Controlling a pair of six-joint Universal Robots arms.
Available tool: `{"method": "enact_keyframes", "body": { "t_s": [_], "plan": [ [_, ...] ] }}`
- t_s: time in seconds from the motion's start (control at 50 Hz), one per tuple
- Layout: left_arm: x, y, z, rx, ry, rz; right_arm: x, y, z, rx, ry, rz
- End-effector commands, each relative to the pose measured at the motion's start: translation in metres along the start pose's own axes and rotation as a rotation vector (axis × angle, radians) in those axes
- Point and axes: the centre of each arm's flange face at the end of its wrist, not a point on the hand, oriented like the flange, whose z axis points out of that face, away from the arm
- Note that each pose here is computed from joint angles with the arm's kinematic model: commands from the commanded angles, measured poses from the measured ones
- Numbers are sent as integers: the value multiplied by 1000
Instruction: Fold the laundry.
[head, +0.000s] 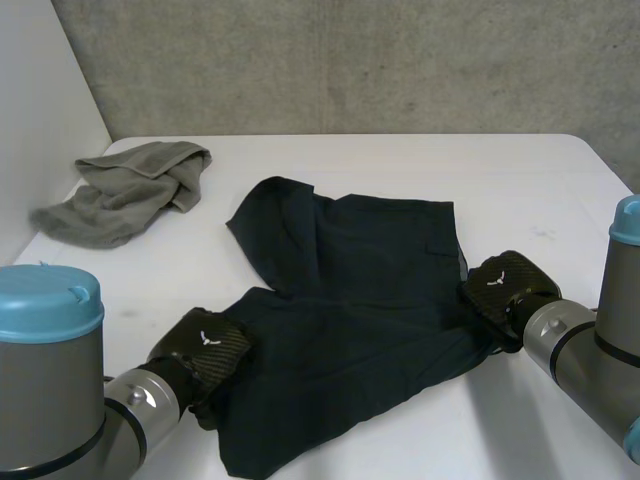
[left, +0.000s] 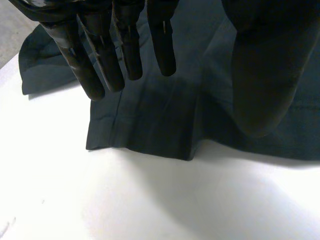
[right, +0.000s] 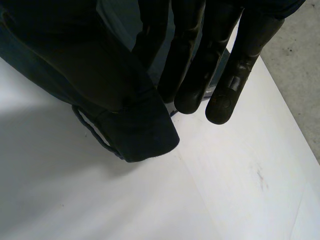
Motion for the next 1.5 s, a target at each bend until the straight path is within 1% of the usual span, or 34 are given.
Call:
{"method": "enact_keyframes", "body": {
  "t_s": [0.02,0.16,0.28,0.4,0.52,0.6,0.68,0.7,0.72,0.76,0.78,0.8,0.84,0.92,1.02,1.06,1.1,1.14,1.16,1.28,1.3,1.34,1.36,1.38,1.42,1.44,1.46,1.5],
  "plan": [
    [3,3,-8,-4,10,-116,-1,0,2,15,13,11],
    [5,6,-9,-7,27,-156,-2,0,2,17,15,16],
    [-1,9,-2,-7,64,-225,-3,1,2,19,15,15],
    [1,12,10,-21,104,-286,-6,2,2,28,18,12],
    [7,18,22,-52,124,-290,-6,3,2,25,19,13],
    [3,12,26,-25,106,-288,-3,2,2,24,28,15],
    [-13,-19,13,102,46,-275,6,-5,-2,42,58,10],
    [-18,-28,6,145,25,-274,14,-14,-9,76,88,1],
    [-28,-47,-9,231,-14,-276,19,-21,-15,97,108,-2],
    [-39,-66,-25,323,-52,-279,31,-34,-27,144,150,-7],
    [-44,-76,-34,373,-70,-278,42,-47,-39,189,186,-12],
    [-55,-97,-54,477,-106,-272,48,-54,-45,207,204,-13],
    [-66,-121,-79,590,-145,-256,65,-72,-62,253,248,-14],
    [-77,-143,-105,668,-176,-240,90,-100,-88,314,302,-15],
    [-81,-153,-112,665,-173,-233,108,-120,-108,349,335,-20],
    [-82,-152,-106,647,-167,-233,111,-124,-113,356,338,-21],
    [-82,-149,-90,604,-153,-233,111,-124,-112,353,331,-22],
    [-80,-145,-76,566,-142,-230,110,-122,-102,338,312,-21],
    [-80,-140,-63,527,-132,-226,108,-120,-95,328,298,-21],
    [-74,-120,-6,382,-90,-199,88,-102,-32,222,164,-8],
    [-73,-116,10,352,-78,-191,86,-100,-26,213,156,-5],
    [-73,-113,27,331,-71,-184,85,-97,-13,202,147,0],
    [-74,-112,36,323,-70,-181,83,-95,1,199,145,12],
    [-79,-113,52,325,-78,-182,83,-95,10,206,149,24],
    [-86,-116,65,344,-96,-184,86,-98,24,238,174,58],
    [-90,-118,72,361,-108,-180,93,-104,36,287,217,102],
    [-102,-128,81,414,-143,-174,98,-108,41,314,244,123],
    [-115,-143,87,491,-184,-172,109,-118,49,377,304,163]
  ]
}}
